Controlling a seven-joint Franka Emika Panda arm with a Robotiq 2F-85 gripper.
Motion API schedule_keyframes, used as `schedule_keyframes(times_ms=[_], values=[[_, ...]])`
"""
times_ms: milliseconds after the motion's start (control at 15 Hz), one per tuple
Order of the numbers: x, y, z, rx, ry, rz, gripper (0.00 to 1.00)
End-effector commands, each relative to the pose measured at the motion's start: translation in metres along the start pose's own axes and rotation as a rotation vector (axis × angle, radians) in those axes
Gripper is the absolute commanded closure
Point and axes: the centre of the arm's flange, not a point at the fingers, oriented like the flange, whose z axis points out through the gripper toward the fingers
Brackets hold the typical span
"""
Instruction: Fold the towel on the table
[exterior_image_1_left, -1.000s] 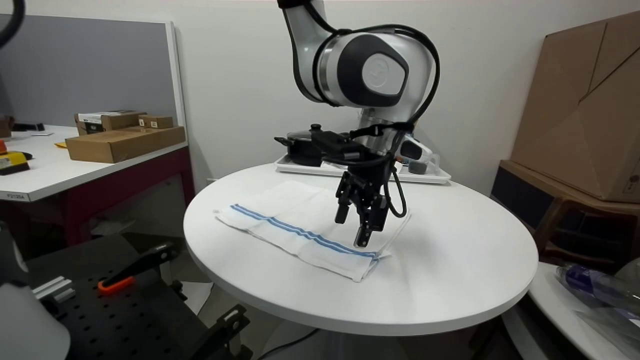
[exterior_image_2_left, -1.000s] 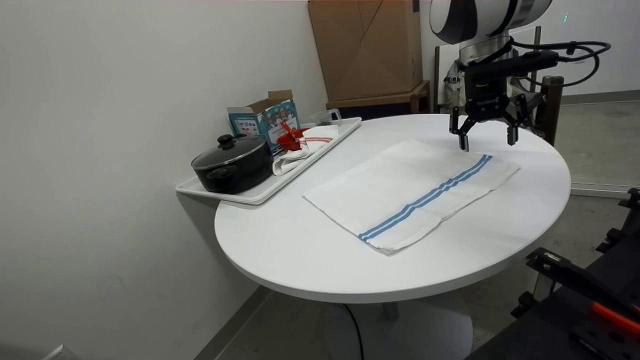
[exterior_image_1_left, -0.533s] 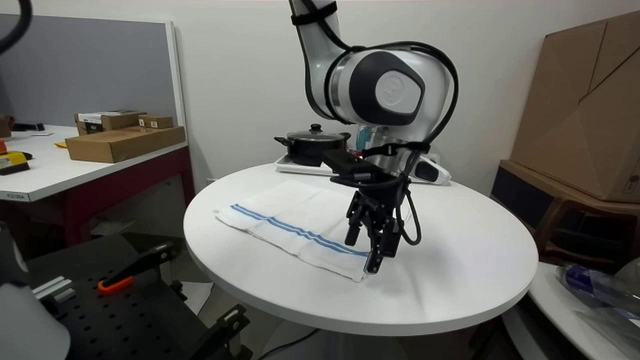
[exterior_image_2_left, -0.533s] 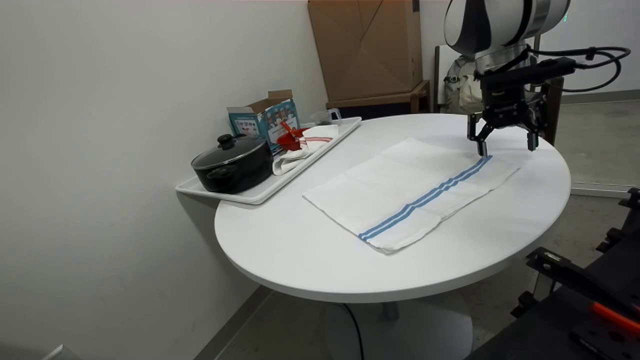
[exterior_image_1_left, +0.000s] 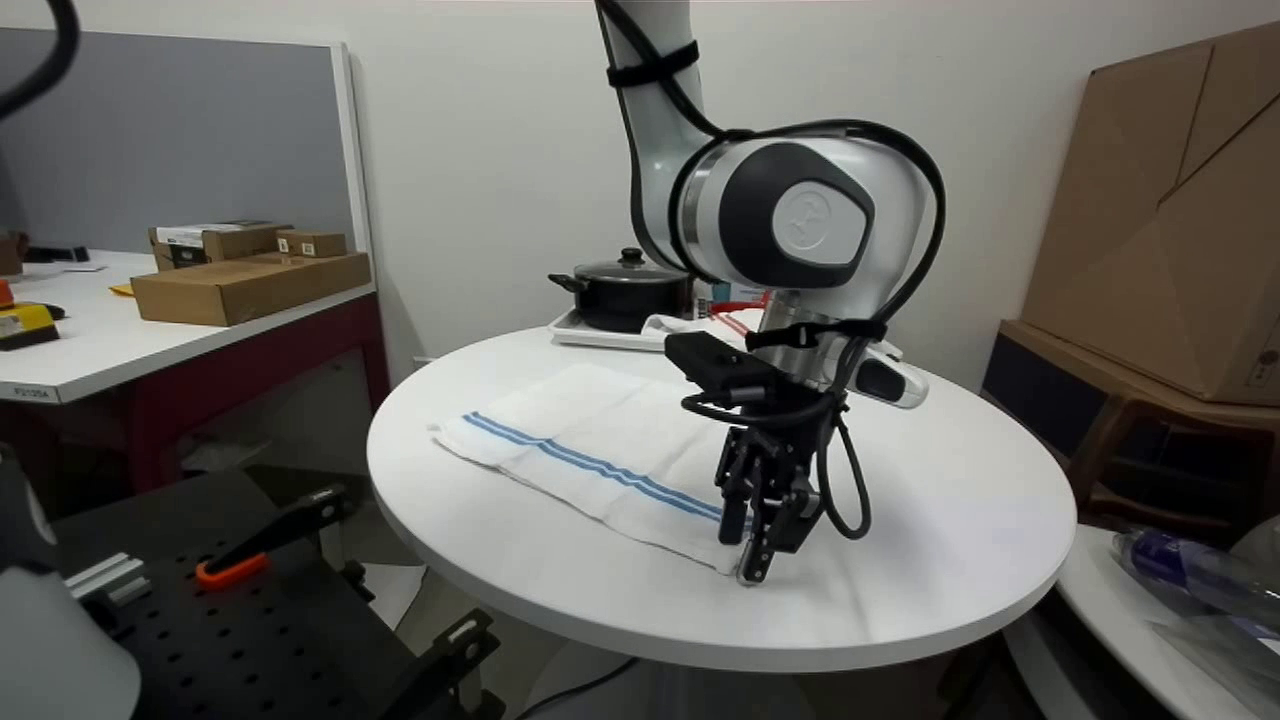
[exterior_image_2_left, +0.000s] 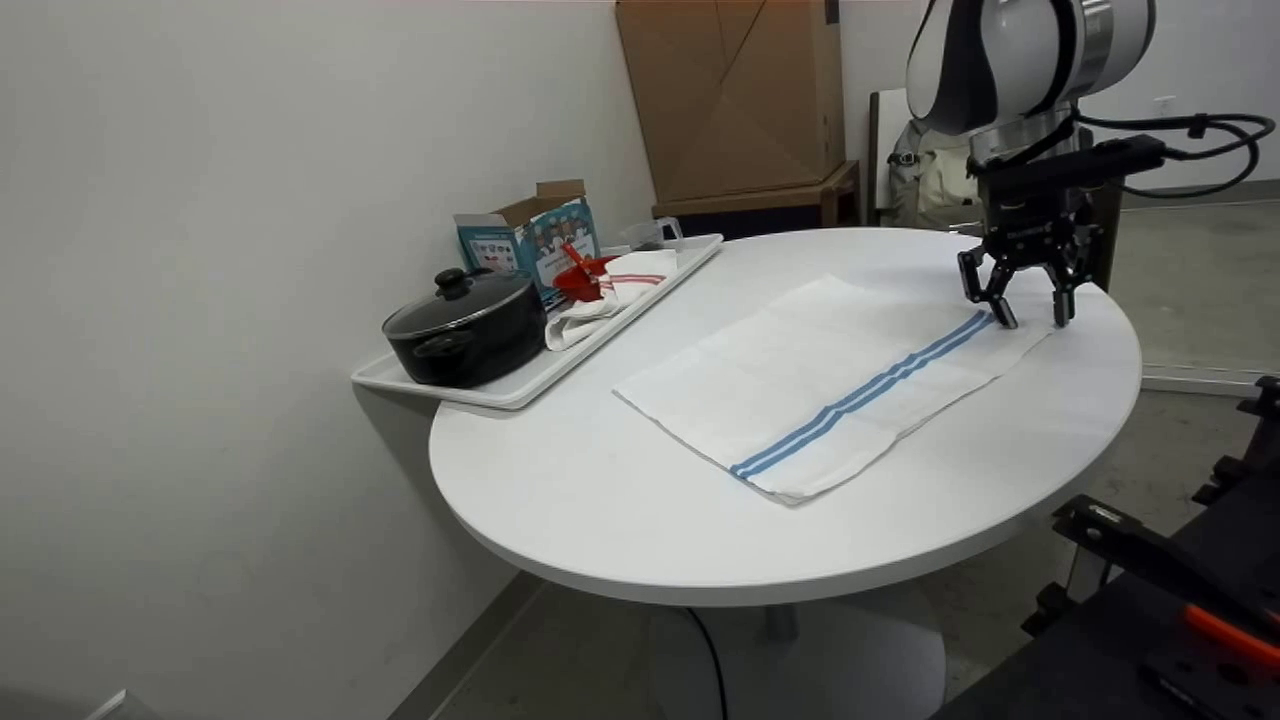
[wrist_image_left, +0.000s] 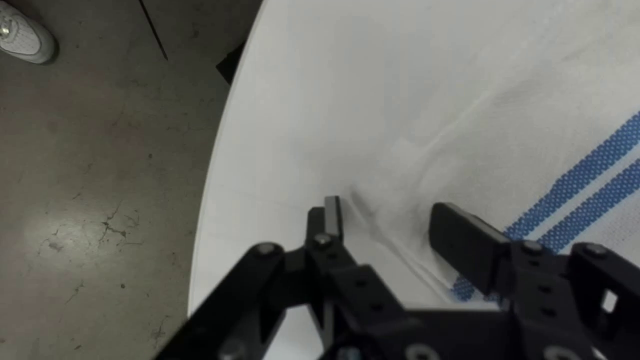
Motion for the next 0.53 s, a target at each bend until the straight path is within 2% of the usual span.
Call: schedule_keyframes(times_ms=[0, 67, 200, 467], values=[[0.0077, -0.0016, 0.0044, -0.004, 0.025, -0.003, 0.79], [0.0082, -0.0017, 0.0040, -0.002, 0.028, -0.003, 0.88], [0.0085, -0.0024, 0.0027, -0.002, 0.034, -0.003, 0.91], [0.0032, -0.0025, -0.0039, 0.016, 0.053, -0.001, 0.89]])
